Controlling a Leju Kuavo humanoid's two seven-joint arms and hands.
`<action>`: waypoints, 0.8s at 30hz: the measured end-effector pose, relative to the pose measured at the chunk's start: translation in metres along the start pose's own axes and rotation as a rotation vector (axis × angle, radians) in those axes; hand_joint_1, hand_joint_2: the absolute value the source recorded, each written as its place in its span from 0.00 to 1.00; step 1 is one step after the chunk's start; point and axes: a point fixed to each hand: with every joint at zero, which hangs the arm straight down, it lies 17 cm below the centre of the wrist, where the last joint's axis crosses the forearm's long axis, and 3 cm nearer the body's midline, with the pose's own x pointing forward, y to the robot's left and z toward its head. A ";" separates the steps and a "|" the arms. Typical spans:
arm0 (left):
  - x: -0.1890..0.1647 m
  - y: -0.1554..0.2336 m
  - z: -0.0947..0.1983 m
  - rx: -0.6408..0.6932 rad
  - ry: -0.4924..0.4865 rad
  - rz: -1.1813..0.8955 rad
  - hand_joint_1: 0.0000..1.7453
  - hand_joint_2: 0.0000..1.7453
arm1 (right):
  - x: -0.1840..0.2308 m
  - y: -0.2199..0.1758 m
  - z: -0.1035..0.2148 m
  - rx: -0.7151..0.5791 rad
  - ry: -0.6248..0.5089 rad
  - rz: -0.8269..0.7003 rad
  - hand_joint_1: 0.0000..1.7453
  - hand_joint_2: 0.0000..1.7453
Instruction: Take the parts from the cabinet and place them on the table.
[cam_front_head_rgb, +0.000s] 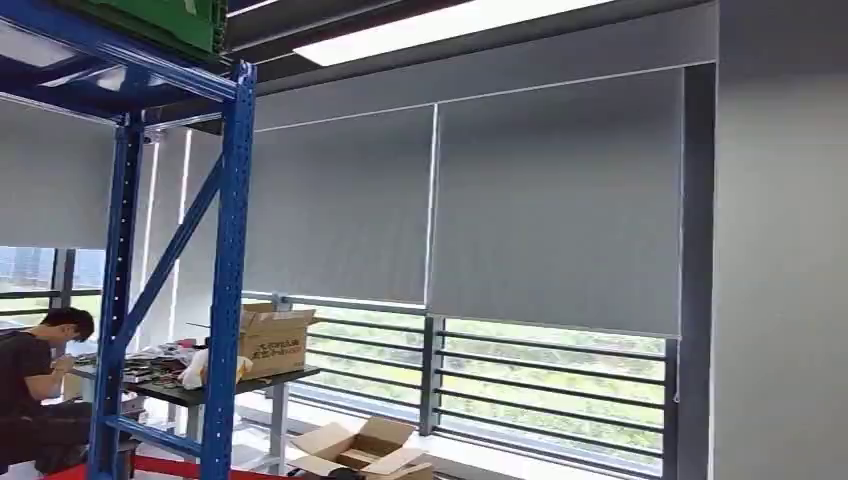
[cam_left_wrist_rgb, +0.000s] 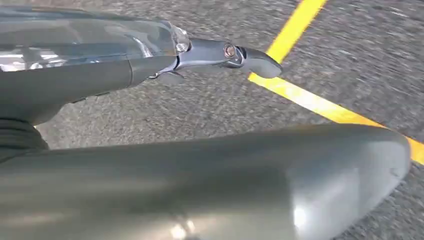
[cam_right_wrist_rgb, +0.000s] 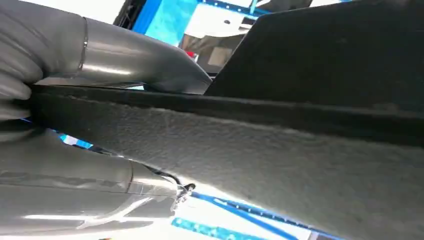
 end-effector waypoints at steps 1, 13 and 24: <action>0.002 -0.001 0.000 -0.003 -0.005 0.001 0.00 0.00 | 0.000 -0.001 -0.001 0.003 0.000 0.003 1.00 1.00; -0.004 -0.005 0.001 -0.008 0.011 0.005 0.00 0.00 | 0.001 -0.004 -0.007 0.014 0.004 0.026 1.00 1.00; 0.000 -0.009 0.000 -0.014 0.011 0.009 0.00 0.00 | -0.005 -0.005 -0.005 0.017 0.030 0.021 1.00 1.00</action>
